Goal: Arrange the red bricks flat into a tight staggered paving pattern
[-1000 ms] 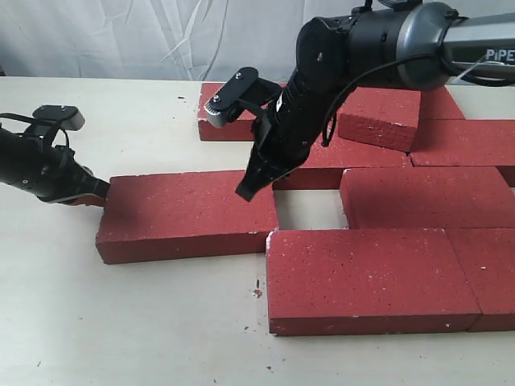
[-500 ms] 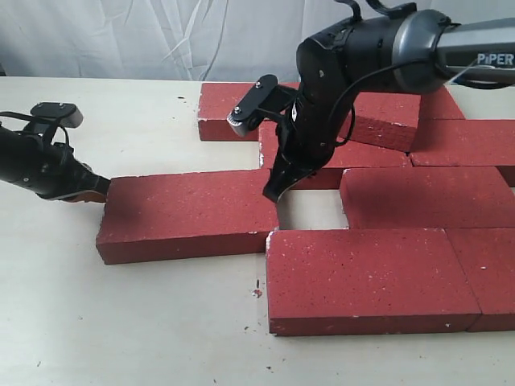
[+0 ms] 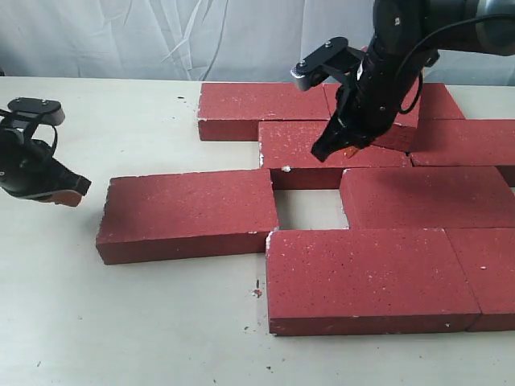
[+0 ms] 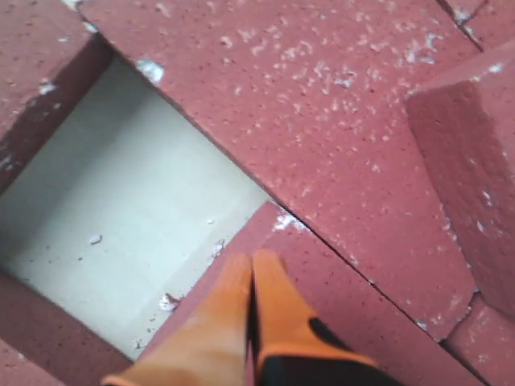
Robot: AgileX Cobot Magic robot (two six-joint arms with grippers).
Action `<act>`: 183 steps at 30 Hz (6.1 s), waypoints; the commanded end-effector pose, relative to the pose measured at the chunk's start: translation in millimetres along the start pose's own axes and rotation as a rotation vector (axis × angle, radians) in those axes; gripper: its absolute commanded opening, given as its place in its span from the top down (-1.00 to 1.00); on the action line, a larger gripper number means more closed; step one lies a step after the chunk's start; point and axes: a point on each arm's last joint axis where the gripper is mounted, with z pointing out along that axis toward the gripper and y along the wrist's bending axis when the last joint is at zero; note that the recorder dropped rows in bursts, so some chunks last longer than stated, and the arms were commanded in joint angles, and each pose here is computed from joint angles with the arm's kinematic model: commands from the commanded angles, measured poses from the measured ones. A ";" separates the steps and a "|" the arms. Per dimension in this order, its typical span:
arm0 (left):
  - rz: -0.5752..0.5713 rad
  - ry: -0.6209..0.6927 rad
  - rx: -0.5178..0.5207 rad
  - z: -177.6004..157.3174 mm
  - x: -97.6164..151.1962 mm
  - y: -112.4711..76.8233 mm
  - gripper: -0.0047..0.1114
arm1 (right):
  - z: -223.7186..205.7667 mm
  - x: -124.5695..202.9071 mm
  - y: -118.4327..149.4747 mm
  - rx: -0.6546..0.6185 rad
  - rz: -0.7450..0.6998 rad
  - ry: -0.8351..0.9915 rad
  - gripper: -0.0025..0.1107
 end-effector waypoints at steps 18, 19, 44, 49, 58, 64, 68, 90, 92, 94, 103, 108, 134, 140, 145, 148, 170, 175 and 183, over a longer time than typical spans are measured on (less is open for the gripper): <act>0.006 0.159 -0.135 -1.2 -4.4 -3.2 0.92 | -17.8 -5.6 22.6 -0.401 -0.103 -0.163 0.97; -0.006 0.150 -0.131 -0.6 -5.1 -3.6 0.92 | -15.9 -5.5 22.7 -0.403 -0.102 -0.159 0.97; 0.081 0.109 -0.070 29.1 -20.9 -34.2 0.92 | 9.3 -2.9 14.9 -0.327 -0.120 -0.092 0.97; 0.110 0.085 -0.070 31.6 -24.3 -42.3 0.92 | 9.3 -2.9 14.9 -0.327 -0.120 -0.092 0.97; 0.155 0.067 -0.054 35.1 -27.3 -56.7 0.92 | 9.4 -3.2 14.7 -0.324 -0.120 -0.095 0.97; 0.172 0.035 -0.060 37.0 -30.8 -63.6 0.92 | 9.4 -3.3 14.6 -0.323 -0.119 -0.096 0.97; 0.176 0.019 -0.064 39.3 -32.4 -66.4 0.92 | 9.3 -3.6 14.7 -0.324 -0.117 -0.099 0.97; 0.213 -0.038 -0.037 68.1 -48.2 -96.3 0.92 | 8.5 -11.4 21.4 -0.328 -0.097 -0.153 0.97; 0.222 -0.037 -0.030 69.0 -47.9 -101.4 0.92 | 8.5 -11.4 21.4 -0.328 -0.097 -0.153 0.97; 0.234 -0.042 -0.030 69.7 -48.2 -105.2 0.92 | 8.5 -11.4 21.4 -0.328 -0.097 -0.153 0.97; 0.265 -0.082 -0.036 71.8 -50.8 -117.8 0.92 | 8.6 -11.5 21.4 -0.327 -0.097 -0.154 0.97; 0.281 -0.088 -0.030 73.8 -50.3 -126.3 0.92 | 8.6 -11.5 21.4 -0.327 -0.097 -0.154 0.97; 0.376 -0.102 -0.038 84.6 -50.3 -143.7 0.92 | 8.6 -11.8 21.2 -0.324 -0.096 -0.157 0.97; 0.380 -0.094 -0.066 82.6 -52.1 -127.8 0.92 | 8.6 -11.6 21.3 -0.326 -0.097 -0.155 0.97; 0.355 -0.091 -0.078 80.8 -53.3 -116.0 0.92 | 8.6 -11.7 21.2 -0.324 -0.096 -0.157 0.97; 0.333 -0.093 -0.085 79.6 -54.1 -109.1 0.92 | 8.6 -11.7 21.2 -0.324 -0.096 -0.157 0.97; 0.248 -0.040 0.020 57.7 -52.0 -119.7 0.92 | 9.3 -12.8 18.7 -0.295 -0.105 -0.168 0.97; 0.250 -0.040 0.020 57.7 -52.0 -119.7 0.92 | 9.3 -13.2 18.3 -0.290 -0.104 -0.172 0.97; 0.263 -0.050 0.067 58.4 -52.0 -129.7 0.92 | 9.3 -13.6 18.0 -0.287 -0.103 -0.176 0.97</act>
